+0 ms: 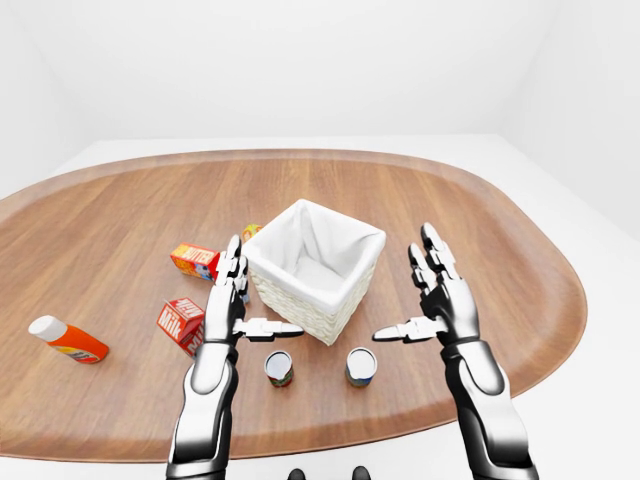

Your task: Pick up the tomato sauce, and put it in the basket.

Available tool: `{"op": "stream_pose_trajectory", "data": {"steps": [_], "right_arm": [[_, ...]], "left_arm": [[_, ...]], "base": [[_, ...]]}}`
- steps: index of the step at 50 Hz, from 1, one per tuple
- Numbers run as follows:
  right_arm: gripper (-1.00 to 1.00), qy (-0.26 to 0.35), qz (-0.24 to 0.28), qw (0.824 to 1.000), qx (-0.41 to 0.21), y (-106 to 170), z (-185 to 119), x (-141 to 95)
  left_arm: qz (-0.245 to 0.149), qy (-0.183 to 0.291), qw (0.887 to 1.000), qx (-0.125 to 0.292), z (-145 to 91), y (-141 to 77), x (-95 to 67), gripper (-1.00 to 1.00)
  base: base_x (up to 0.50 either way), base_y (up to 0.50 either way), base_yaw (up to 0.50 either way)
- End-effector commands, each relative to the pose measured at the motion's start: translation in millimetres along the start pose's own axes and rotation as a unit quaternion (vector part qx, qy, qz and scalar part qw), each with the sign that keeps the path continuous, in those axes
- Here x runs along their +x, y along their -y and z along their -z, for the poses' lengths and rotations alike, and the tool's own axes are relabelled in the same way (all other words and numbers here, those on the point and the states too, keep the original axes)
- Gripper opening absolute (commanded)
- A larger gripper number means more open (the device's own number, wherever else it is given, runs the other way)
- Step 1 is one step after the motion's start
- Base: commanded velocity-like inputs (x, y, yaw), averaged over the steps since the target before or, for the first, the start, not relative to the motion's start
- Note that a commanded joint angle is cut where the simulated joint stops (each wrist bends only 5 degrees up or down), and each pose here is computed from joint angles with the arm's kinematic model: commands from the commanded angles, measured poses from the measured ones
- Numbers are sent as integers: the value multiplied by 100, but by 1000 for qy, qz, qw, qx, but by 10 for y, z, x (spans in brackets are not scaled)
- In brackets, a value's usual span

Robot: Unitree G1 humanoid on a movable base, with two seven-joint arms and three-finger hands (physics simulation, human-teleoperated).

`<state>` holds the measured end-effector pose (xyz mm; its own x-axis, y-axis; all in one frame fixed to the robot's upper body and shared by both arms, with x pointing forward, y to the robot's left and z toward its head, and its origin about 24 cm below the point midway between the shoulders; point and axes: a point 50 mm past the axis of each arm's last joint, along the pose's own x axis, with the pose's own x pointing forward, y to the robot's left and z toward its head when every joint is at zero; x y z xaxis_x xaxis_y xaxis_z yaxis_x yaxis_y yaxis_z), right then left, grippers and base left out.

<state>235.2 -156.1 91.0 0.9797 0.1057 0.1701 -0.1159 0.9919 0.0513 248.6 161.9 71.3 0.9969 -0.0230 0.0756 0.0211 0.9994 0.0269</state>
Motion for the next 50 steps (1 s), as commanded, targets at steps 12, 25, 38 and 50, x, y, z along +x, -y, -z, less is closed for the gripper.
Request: {"op": "stream_pose_trajectory", "data": {"steps": [12, 25, 38, 50], "right_arm": [[100, -1, 4, 1000, -8, 8, 2, 12], [100, 2, 8, 1000, -7, 25, -10, 27], [100, 9, 11, 1000, -5, 49, -41, 44], [100, 10, 15, 1000, -7, 64, -43, 62]], "left_arm": [[-10, -1, 999, 33, -5, -37, -9, 99], [-15, -3, 998, 60, -4, -47, -23, 99], [-19, 4, 996, 91, -50, -65, -73, 99], [-25, 7, 992, 122, -83, -110, -139, 99]], "base": [[0, 0, 0], [0, 0, 0], [0, 0, 0], [0, 0, 0]]}}
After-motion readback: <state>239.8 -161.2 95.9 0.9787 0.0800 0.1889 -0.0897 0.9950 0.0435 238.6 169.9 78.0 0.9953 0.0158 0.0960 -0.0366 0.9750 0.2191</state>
